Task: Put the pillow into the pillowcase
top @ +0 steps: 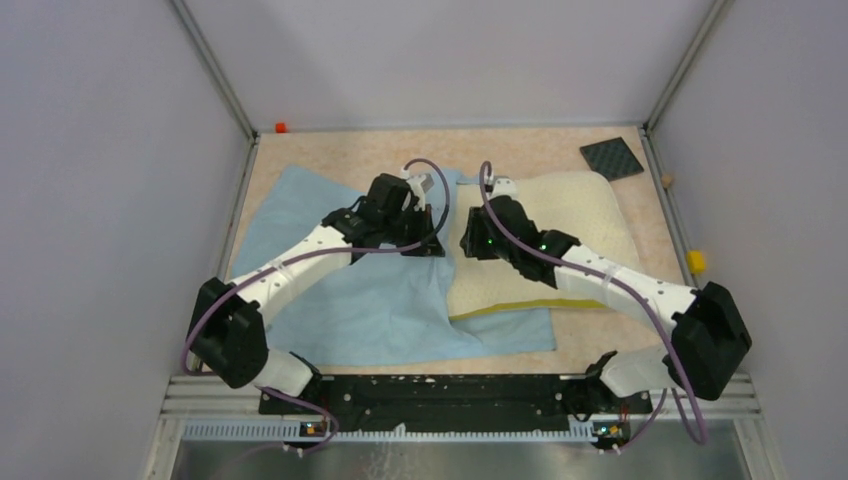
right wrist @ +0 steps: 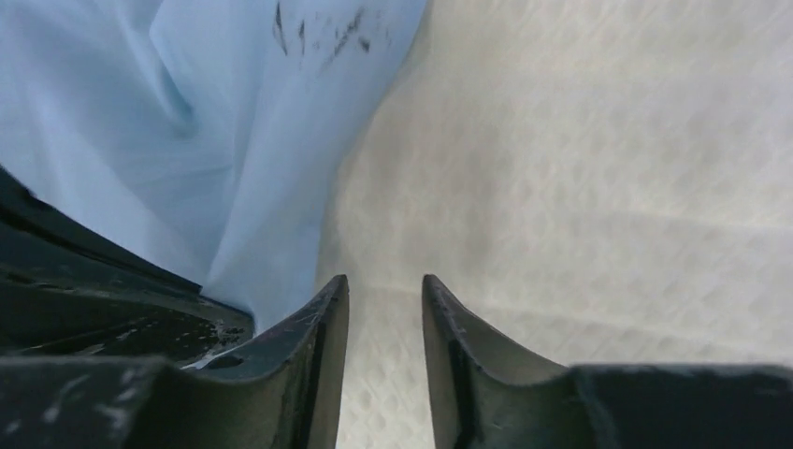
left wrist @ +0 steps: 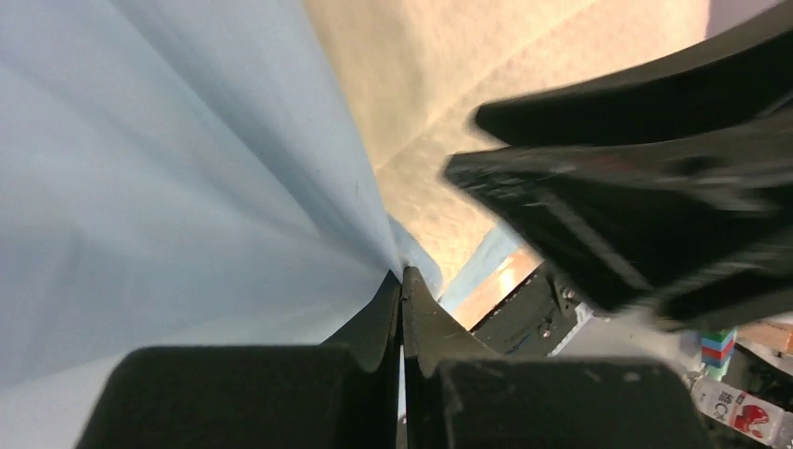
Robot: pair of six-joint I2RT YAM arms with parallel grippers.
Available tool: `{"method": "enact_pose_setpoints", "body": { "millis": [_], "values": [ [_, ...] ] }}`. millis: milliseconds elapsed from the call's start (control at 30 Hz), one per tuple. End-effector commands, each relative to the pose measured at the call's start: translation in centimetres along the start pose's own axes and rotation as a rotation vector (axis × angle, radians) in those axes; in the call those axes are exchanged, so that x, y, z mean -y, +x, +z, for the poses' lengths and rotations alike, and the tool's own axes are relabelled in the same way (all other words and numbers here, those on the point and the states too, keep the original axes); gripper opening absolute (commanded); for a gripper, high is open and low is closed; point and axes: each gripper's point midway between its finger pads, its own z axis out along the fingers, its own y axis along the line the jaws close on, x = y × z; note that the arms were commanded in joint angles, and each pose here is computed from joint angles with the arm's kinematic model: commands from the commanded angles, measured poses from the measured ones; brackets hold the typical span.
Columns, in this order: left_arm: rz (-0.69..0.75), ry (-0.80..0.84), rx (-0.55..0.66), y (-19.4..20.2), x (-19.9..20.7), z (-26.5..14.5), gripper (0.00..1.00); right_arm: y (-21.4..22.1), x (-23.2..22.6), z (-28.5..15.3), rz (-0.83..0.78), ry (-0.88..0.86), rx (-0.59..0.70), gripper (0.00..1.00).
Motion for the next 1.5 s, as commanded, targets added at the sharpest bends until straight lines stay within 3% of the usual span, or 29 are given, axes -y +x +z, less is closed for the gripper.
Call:
{"method": "enact_pose_setpoints", "body": {
  "millis": [0,67,367,500,567,667,800,900,1000,1100,1200,1300,1467],
  "values": [
    [0.004,0.097,0.093,-3.1,5.0,-1.2,0.0,3.0,-1.7,1.8,0.037,-0.112,-0.056,0.27],
    [-0.006,0.116,0.101,-3.2,6.3,-0.8,0.0,2.3,-1.0,1.6,0.064,-0.064,-0.028,0.25],
    [-0.034,-0.016,0.066,-1.4,2.9,3.5,0.02,-4.5,8.5,-3.7,0.051,0.289,0.136,0.59],
    [-0.009,-0.096,0.051,-1.2,1.5,3.8,0.25,-5.2,9.4,-1.5,0.0,0.234,0.111,0.64],
    [0.017,-0.117,0.092,-2.4,1.7,2.9,0.45,-4.7,8.8,0.2,-0.056,0.189,0.083,0.66],
    [0.068,-0.163,0.186,-5.8,2.7,0.8,0.64,-3.3,8.5,2.9,-0.079,0.162,0.026,0.67],
    [0.13,-0.277,0.296,-9.9,2.5,-0.8,0.76,0.2,9.0,5.4,-0.056,0.15,-0.053,0.66],
    [0.171,-0.406,0.332,-12.0,0.5,0.2,0.8,2.5,8.8,6.5,-0.012,0.12,-0.102,0.58],
    [0.199,-0.503,0.3,-12.9,-1.4,2.7,0.8,3.2,7.5,6.8,0.069,0.056,-0.105,0.41],
    [0.209,-0.568,0.27,-13.4,-3.0,5.6,0.81,3.2,7.0,6.6,0.148,0.042,-0.101,0.0],
    [0.21,-0.646,0.258,-13.9,-4.7,7.6,0.79,3.0,6.4,6.1,0.216,0.021,-0.08,0.0],
    [0.217,-0.7,0.259,-14.4,-5.8,8.6,0.7,2.3,6.1,5.3,0.257,0.009,-0.053,0.0],
    [0.231,-0.732,0.294,-15.6,-5.9,8.4,0.28,0.4,5.6,3.2,0.277,-0.012,0.009,0.0]
  ]
}}
